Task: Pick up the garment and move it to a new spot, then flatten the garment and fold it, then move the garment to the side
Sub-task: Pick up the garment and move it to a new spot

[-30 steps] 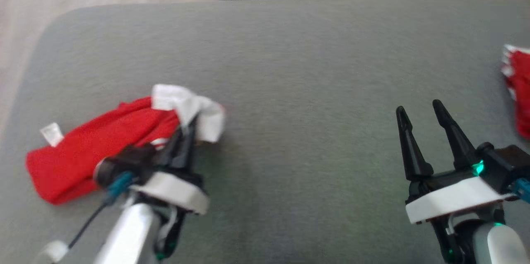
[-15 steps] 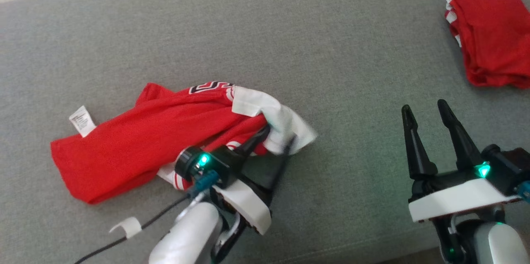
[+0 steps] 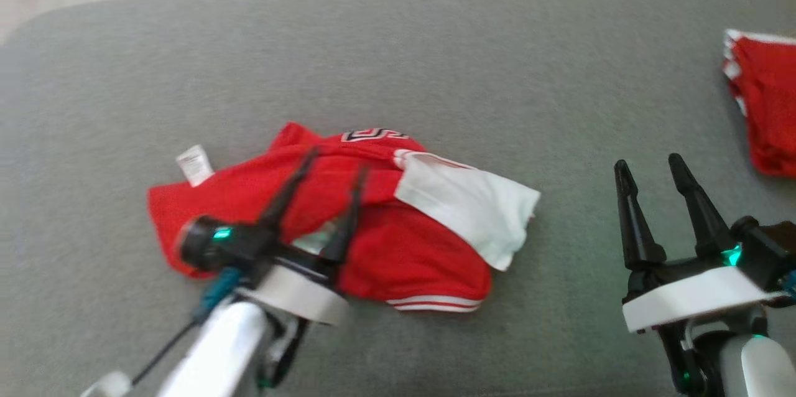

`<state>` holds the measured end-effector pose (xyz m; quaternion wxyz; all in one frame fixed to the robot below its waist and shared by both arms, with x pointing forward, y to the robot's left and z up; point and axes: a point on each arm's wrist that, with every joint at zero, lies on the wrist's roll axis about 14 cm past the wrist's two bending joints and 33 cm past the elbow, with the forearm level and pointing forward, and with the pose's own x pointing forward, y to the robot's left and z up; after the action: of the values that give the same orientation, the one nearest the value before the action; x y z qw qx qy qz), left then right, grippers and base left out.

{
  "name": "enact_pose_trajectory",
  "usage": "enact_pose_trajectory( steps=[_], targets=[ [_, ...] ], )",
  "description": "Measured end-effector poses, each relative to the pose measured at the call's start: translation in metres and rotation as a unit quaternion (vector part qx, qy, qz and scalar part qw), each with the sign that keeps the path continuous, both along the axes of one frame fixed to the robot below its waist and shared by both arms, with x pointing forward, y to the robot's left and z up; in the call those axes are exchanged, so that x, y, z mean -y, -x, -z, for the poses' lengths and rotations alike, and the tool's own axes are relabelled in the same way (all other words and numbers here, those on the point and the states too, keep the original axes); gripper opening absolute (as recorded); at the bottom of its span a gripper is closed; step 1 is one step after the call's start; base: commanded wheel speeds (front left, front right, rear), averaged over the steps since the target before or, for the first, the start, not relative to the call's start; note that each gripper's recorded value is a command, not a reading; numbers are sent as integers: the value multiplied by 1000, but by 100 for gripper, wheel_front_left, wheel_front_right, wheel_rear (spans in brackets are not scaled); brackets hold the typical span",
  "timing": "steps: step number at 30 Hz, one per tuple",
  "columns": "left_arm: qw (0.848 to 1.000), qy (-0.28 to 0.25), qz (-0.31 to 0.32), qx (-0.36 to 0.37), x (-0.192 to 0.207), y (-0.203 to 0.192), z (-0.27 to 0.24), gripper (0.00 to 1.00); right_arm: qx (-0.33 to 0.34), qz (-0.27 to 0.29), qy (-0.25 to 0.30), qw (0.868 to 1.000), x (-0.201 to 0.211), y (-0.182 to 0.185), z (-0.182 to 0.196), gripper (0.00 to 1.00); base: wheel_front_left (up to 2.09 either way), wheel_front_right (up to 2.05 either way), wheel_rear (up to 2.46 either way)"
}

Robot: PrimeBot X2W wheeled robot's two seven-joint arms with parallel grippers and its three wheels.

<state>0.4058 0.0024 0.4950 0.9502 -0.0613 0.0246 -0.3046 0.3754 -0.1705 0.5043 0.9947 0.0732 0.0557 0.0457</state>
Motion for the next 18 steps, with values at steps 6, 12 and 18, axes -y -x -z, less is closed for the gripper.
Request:
enact_pose_trajectory(
  steps=[6,12,18],
  targets=[
    [989,-9,-142,28,-89,-10,-14,100,5,-38,-1,999,-24,-8,-6,100,0,0,0],
    [965,-12,-257,43,-166,4,-21,100,16,-65,-2,998,-41,-13,-15,100,0,0,0],
    [950,-21,-310,34,-205,29,-14,100,23,-80,1,997,-51,-11,-20,100,0,0,0]
  ],
)
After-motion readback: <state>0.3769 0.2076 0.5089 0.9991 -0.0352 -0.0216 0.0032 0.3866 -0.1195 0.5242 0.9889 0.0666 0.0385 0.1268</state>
